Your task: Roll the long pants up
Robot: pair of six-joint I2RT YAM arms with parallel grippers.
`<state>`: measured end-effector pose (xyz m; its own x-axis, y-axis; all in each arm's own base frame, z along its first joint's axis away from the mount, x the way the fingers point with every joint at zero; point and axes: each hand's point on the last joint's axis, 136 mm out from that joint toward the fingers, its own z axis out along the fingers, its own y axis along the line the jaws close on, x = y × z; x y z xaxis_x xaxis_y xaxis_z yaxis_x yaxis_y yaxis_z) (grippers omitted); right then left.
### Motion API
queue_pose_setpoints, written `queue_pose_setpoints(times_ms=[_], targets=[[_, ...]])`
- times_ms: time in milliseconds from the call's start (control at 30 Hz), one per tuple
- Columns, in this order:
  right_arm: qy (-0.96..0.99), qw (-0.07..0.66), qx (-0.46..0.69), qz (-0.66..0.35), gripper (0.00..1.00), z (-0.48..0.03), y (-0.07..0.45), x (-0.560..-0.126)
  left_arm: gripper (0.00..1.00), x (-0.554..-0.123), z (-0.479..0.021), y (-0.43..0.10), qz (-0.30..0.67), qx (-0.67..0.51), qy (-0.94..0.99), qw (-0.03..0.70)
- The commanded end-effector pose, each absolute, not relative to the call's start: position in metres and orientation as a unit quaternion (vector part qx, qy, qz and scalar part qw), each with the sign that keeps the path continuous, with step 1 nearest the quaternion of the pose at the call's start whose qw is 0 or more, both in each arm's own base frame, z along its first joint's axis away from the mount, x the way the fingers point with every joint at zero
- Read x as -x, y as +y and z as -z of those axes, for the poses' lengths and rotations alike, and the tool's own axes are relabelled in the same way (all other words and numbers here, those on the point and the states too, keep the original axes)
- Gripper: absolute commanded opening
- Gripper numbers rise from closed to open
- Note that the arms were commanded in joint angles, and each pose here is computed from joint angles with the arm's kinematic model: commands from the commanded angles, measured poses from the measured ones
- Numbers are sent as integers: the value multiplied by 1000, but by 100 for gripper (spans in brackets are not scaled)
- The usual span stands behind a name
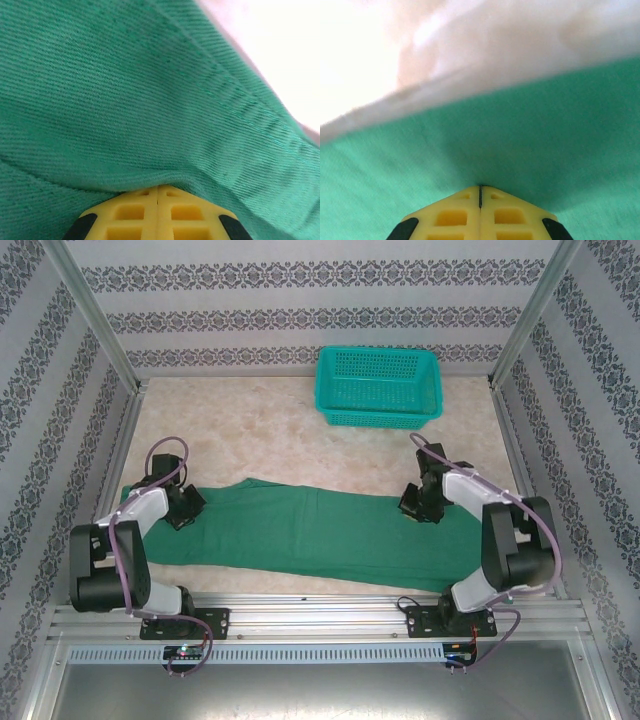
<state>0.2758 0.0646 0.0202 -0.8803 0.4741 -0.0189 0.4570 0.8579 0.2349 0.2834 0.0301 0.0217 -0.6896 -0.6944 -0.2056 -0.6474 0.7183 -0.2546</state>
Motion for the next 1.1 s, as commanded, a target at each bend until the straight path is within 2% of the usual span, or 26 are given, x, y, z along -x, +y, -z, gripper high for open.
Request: queue_pose_setpoints(times_ms=[0,267,467,700,767,867,1000,1067], targets=[[962,29,-246,-113,0,-18,64,-296,0,-296,-19,41,55,381,909,160],[959,15,-259,-114,0,-11,59,-336,0,-313,-6,49,42,408,900,145],[955,18,-268,-125,0,-15,57,-381,0,-344,-4,51,52,414,898,138],[957,71,-265,-96,0,-49,30,-431,0,-375,-26,55,67,419,889,171],[952,106,-276,-75,0,-75,6,-428,0,-374,-44,59,60,421,884,193],[941,161,-296,-32,0,-119,-38,-400,0,-364,-71,69,33,416,881,222],[924,176,-340,-8,0,-153,-85,-333,0,-347,-90,81,8,415,878,238],[906,185,-380,-27,33,-151,-96,-305,0,-343,-93,83,15,421,874,244]])
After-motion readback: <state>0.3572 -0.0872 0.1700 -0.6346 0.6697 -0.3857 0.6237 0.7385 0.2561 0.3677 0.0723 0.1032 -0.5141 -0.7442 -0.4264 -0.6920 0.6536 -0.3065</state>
